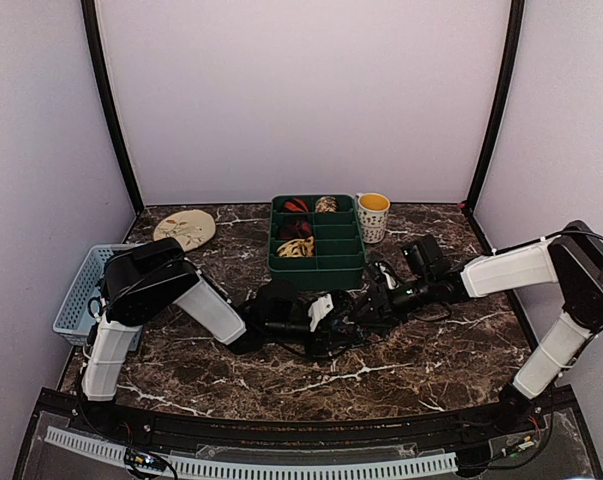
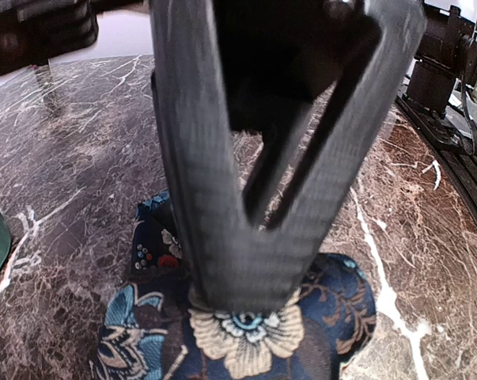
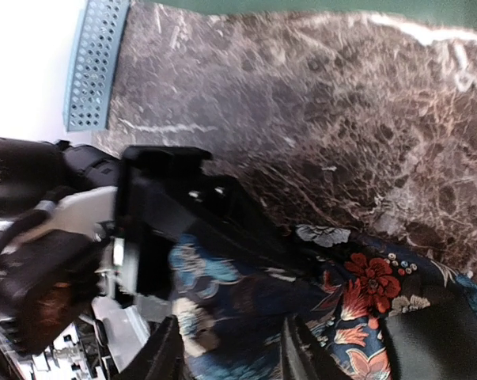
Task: Roll the ties
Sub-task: Roll the tie at the center of the board.
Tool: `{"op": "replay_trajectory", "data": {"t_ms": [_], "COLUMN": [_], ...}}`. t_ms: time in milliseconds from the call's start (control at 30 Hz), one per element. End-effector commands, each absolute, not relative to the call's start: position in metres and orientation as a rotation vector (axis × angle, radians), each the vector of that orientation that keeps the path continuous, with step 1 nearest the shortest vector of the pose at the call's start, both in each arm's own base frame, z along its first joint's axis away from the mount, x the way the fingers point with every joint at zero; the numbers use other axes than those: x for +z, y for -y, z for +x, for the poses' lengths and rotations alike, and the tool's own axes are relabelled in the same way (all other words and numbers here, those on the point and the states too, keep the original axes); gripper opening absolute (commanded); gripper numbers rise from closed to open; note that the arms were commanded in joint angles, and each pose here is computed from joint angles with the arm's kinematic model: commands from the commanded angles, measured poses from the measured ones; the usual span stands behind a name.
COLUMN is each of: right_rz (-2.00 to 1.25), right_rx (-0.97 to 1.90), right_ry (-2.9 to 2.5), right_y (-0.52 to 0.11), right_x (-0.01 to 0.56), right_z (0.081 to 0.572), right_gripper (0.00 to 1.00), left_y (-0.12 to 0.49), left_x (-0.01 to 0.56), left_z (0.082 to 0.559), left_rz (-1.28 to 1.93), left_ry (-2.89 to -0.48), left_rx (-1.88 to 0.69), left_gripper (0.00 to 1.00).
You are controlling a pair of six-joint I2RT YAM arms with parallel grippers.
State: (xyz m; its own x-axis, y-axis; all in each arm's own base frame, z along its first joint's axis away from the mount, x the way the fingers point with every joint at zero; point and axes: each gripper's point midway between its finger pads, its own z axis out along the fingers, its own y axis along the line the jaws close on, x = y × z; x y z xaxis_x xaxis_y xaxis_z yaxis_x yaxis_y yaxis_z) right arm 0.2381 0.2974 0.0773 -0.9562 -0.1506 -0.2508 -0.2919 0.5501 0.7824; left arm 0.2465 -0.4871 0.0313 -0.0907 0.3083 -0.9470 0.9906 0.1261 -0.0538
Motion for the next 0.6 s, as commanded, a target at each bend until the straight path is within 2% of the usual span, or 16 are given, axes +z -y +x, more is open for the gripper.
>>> {"op": "replay_trajectory", "data": {"t_ms": [0,300,367,567], "right_rz": [-0.395,-0.285,-0.272,-0.22], "right_rx": [1.351,1.285,1.277,1.245], "right_ry": [-2.65,-2.716,-2.732,-2.777], "right_y": [-0.304,-0.293,-0.29,-0.276], "right_x": [0.067,0.04,0.035,0.019], "right_z": [0.24,0.244,0.243,0.24], "right_gripper": [0.36,0.01,0.0,0.0], "left_y": [0.471,0.476,0.479,0.484], "left_x": [-0.003,0.004,0.008,0.032], "left_z": [0.237,0.238,0.238,0.245], "left_rz": [1.369,1.392,1.395,1.356], "left_ry": [-1.711,-1.679,-1.667,-1.619], "left_rx": [-0.991,-0.999,-1.01,-1.017], "left_gripper": [0.35,0.35,0.37,0.63]}}
